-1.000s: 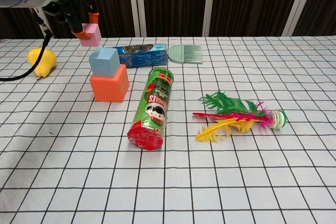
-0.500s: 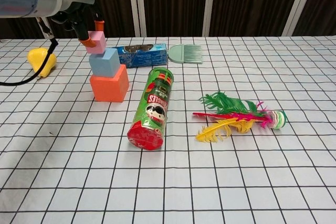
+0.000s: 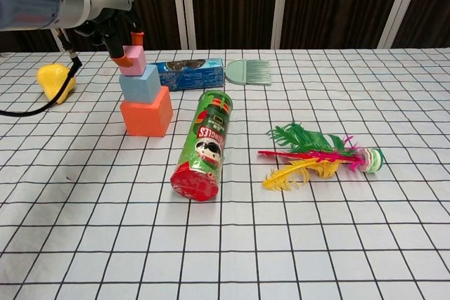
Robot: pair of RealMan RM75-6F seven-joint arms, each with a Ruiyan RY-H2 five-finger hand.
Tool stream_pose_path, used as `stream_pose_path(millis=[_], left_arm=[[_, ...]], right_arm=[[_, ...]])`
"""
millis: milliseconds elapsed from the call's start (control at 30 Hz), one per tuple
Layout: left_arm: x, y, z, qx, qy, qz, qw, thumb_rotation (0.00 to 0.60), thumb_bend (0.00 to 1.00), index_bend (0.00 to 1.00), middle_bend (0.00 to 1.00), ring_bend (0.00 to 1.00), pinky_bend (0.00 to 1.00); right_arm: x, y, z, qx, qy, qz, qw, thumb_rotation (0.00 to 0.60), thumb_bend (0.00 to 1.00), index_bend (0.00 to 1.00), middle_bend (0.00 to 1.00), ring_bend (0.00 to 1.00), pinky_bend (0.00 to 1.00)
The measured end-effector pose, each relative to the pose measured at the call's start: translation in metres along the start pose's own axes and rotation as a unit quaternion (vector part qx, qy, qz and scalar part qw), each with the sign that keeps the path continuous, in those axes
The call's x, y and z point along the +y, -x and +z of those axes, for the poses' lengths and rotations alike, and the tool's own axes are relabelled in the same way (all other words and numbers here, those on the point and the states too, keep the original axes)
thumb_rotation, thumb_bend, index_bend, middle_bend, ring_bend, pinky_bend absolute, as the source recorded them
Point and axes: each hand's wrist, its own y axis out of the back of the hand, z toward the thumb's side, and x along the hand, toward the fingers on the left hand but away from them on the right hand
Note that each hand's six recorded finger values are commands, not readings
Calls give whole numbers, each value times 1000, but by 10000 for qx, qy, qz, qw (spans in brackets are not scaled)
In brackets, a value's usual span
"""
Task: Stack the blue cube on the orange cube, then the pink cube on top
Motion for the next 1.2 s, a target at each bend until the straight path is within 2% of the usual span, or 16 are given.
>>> stream_pose_path(millis=[1200], left_arm=[[-1,1,2,55,-74,-64,9999,600,400,444,891,755,884]], right_arm=[[1,-1,-1,-39,46,21,10000,600,106,143,91,100,61]])
